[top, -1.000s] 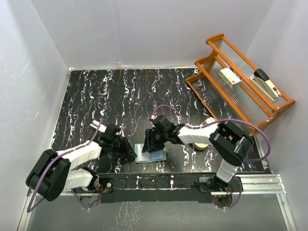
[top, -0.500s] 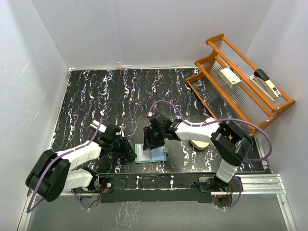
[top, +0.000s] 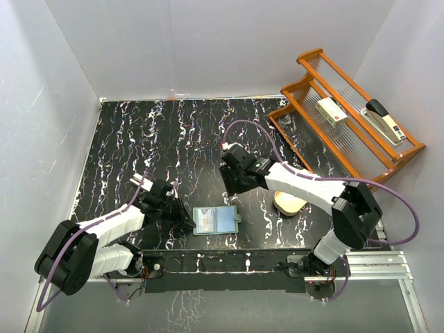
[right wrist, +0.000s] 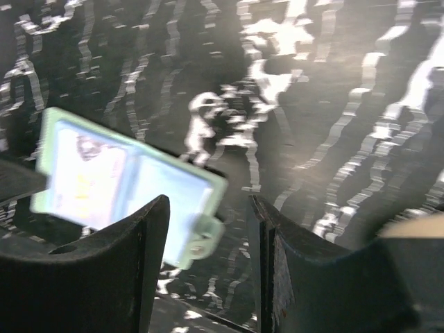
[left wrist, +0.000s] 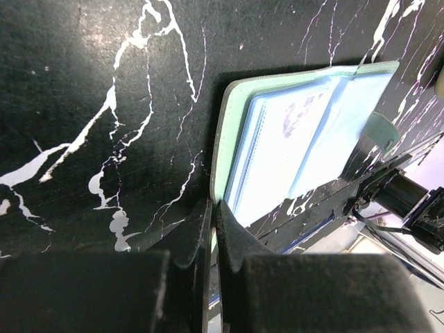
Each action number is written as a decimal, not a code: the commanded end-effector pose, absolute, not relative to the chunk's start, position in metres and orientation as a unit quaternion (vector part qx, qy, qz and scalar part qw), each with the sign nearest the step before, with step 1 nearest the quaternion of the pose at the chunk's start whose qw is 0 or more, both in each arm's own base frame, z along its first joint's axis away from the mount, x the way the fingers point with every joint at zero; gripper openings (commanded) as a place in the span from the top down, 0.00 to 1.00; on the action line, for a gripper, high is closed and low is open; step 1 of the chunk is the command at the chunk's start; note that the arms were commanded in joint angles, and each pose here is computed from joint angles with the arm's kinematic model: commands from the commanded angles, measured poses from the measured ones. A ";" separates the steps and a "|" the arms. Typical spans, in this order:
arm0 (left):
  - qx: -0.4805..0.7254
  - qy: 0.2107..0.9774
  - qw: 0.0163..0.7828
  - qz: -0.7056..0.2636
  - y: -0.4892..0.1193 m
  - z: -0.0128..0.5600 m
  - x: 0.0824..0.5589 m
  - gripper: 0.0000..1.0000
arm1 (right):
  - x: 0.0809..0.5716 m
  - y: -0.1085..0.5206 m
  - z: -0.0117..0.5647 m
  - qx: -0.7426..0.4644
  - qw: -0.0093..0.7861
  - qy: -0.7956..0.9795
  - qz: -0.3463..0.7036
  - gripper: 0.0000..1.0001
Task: Put the credit cards into the card holder
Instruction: Pick up the credit card from the storage box.
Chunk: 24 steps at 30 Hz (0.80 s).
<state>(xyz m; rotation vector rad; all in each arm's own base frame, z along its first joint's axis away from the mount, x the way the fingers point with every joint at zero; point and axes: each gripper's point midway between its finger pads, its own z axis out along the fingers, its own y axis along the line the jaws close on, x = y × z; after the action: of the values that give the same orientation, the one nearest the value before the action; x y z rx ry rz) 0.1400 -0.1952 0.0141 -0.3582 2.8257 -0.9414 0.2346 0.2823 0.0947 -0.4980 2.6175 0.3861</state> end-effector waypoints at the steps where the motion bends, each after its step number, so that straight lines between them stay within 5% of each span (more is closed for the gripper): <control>1: -0.115 0.943 0.067 -0.304 -0.190 0.011 0.131 1.00 | 0.267 0.218 0.133 -0.190 0.290 0.938 0.009 0.54; 14: -0.110 0.940 0.070 -0.315 -0.191 0.013 0.129 1.00 | 0.301 0.068 0.149 -0.140 0.277 0.924 -0.223 0.49; 24: -0.105 0.939 0.068 -0.319 -0.191 0.014 0.127 1.00 | 0.307 0.033 0.111 -0.176 0.232 0.926 -0.242 0.47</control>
<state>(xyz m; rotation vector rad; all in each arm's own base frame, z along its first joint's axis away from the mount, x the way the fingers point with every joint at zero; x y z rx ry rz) 0.1351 -0.1925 0.0139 -0.3479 2.8143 -0.9510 0.2984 0.0384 0.1150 -0.4004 2.5841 -0.6447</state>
